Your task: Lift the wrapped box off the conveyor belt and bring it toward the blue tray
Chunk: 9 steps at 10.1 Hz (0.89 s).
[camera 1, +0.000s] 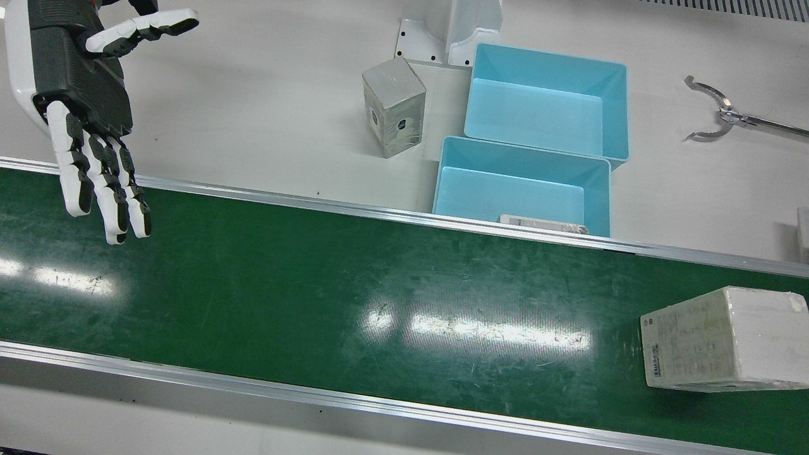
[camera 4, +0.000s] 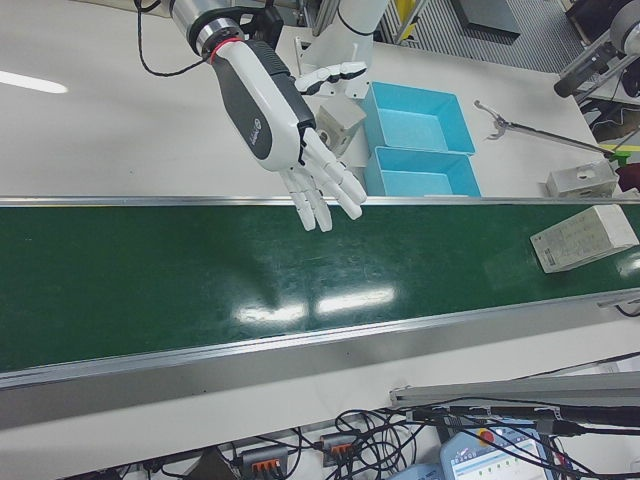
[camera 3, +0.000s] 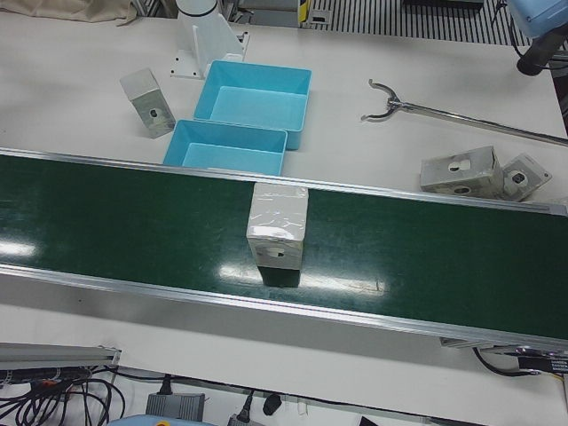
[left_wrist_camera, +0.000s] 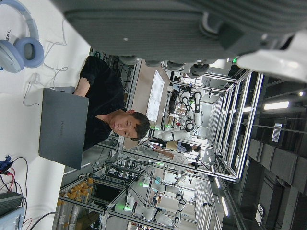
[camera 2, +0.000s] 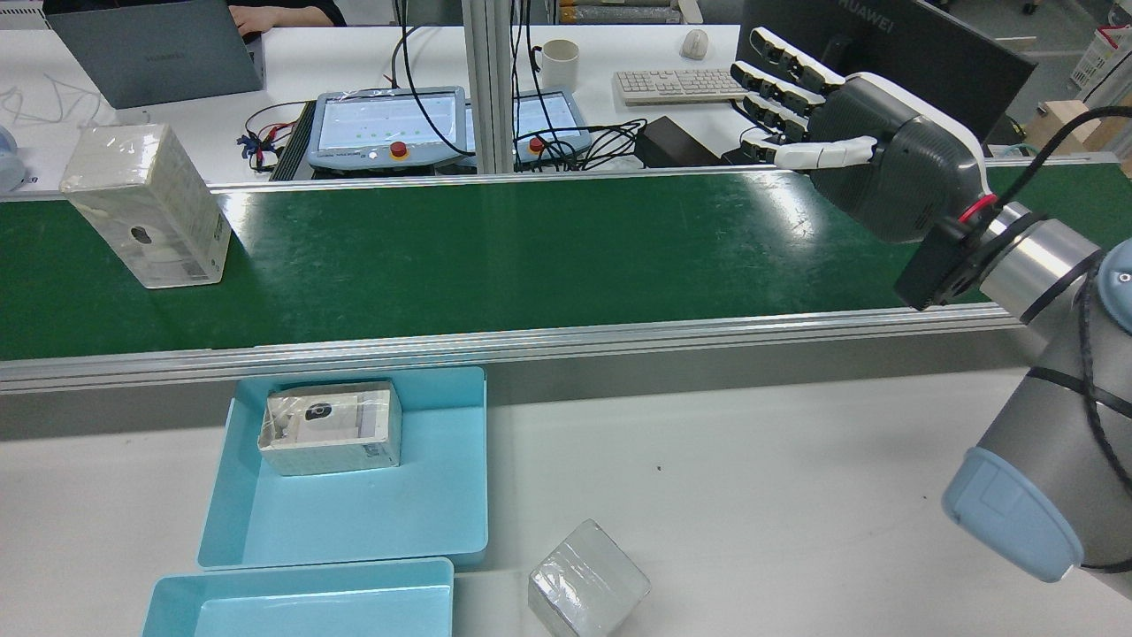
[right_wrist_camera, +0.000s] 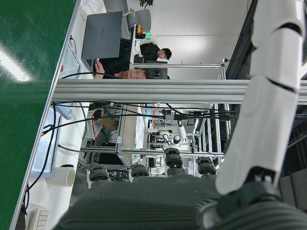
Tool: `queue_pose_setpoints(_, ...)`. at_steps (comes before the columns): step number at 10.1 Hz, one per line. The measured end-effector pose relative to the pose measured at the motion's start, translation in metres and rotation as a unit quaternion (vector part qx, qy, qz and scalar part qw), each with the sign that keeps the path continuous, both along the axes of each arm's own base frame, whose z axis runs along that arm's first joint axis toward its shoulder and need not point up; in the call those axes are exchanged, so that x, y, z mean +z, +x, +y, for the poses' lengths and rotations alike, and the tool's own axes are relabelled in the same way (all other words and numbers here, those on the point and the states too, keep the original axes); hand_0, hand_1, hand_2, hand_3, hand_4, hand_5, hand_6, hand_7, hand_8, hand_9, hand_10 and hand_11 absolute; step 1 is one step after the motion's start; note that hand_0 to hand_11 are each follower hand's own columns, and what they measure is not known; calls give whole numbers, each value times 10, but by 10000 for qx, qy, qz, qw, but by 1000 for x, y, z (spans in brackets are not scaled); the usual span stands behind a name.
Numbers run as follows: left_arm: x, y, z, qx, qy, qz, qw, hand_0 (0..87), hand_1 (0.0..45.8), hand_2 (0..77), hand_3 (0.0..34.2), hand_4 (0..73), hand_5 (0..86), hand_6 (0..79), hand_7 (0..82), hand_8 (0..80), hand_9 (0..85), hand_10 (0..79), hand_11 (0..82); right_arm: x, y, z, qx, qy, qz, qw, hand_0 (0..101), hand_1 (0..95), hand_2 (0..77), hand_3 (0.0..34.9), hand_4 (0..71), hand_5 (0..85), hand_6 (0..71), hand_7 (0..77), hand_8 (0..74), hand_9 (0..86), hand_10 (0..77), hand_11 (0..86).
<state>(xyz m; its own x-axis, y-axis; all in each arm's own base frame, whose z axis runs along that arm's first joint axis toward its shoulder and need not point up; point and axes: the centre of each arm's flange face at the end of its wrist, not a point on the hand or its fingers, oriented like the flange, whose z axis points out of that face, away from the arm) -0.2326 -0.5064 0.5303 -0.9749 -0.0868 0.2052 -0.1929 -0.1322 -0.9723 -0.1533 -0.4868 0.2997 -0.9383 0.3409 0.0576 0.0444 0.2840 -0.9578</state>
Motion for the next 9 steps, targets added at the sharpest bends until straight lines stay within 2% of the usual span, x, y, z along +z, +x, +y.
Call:
queue_pose_setpoints(2,0,0,0,0,0,0,10000,0,0,11,0,0,11,0,5,0,0,0,0,0,0,0,-2,7,-4,10000,430,104,114,209,0,33,0,5,5,16,27,44)
queue_pose_setpoints(3,0,0,0,0,0,0,10000,0,0,5,0,0,11,0,0,0,0,0,0,0,0,0,-3,9,-8,10000,430,104,114,198,0,33,0,0,5,16,27,44)
queue_pose_setpoints(9,0,0,0,0,0,0,10000,0,0,11,0,0,11,0,0,0,0,0,0,1,-2,-1,-14,4,-14,10000,430,104,114,207,0,33,0,0,5,16,27,44)
